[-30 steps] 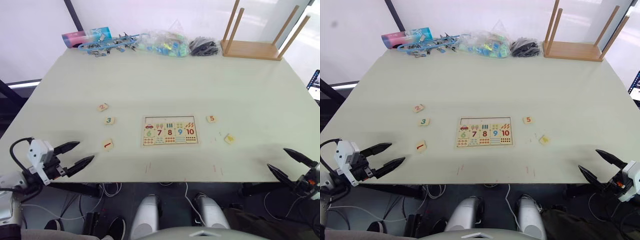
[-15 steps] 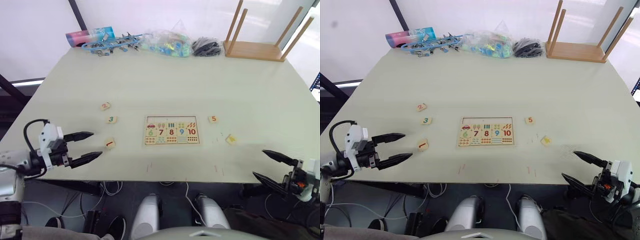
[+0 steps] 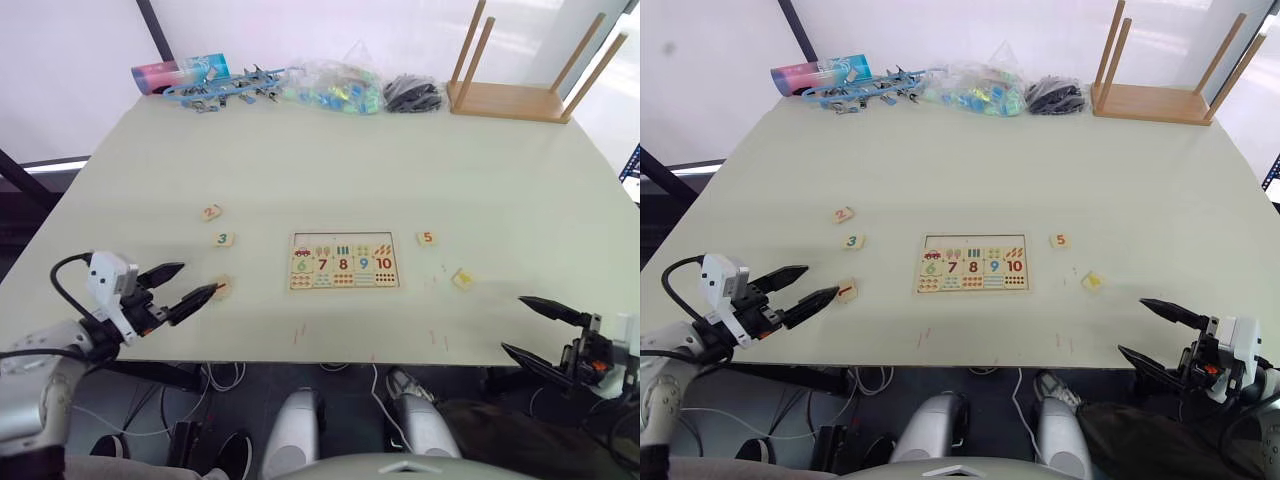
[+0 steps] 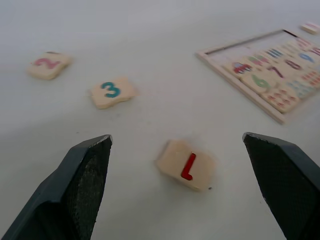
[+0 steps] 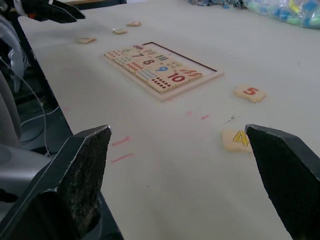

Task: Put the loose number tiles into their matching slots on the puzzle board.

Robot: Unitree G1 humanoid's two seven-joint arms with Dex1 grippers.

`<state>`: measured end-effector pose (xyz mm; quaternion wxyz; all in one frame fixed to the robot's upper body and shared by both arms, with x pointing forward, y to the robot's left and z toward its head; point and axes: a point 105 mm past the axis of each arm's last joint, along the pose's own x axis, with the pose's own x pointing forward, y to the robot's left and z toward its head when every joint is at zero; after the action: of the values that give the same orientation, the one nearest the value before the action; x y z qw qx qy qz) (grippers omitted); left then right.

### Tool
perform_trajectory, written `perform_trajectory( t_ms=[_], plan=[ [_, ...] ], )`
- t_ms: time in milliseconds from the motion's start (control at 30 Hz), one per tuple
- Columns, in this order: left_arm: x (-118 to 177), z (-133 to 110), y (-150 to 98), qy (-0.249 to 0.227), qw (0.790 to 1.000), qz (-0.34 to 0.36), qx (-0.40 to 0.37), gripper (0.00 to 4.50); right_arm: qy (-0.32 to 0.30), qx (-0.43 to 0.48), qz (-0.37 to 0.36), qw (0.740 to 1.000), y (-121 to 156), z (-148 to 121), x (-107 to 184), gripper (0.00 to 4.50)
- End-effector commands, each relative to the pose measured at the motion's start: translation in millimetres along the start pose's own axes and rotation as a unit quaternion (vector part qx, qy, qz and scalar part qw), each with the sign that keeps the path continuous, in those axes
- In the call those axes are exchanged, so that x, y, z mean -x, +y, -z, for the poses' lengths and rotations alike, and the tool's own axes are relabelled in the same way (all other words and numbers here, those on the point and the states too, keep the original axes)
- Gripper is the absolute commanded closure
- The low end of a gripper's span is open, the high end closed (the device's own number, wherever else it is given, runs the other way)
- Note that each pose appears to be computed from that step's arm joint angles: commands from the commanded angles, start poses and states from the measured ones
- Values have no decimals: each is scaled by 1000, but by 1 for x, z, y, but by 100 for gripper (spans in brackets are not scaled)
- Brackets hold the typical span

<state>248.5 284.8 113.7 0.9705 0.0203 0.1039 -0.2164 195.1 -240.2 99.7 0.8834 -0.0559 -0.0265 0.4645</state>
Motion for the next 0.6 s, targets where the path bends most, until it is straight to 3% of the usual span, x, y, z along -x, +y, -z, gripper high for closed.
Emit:
perform_trajectory(
  t_ms=[33, 233, 600],
  plan=[
    [1, -11, -19, -23, 997, -64, 19, 5, -12, 17, -8, 1000, -2, -13, -4, 0],
    [6, 7, -41, -7, 975, -203, 92, 5, -12, 16, -15, 1000, -3, -18, -5, 0],
    [-18, 18, -64, 31, 952, -290, 96, 5, -7, 38, -44, 998, -4, -20, 3, 0]
  ],
)
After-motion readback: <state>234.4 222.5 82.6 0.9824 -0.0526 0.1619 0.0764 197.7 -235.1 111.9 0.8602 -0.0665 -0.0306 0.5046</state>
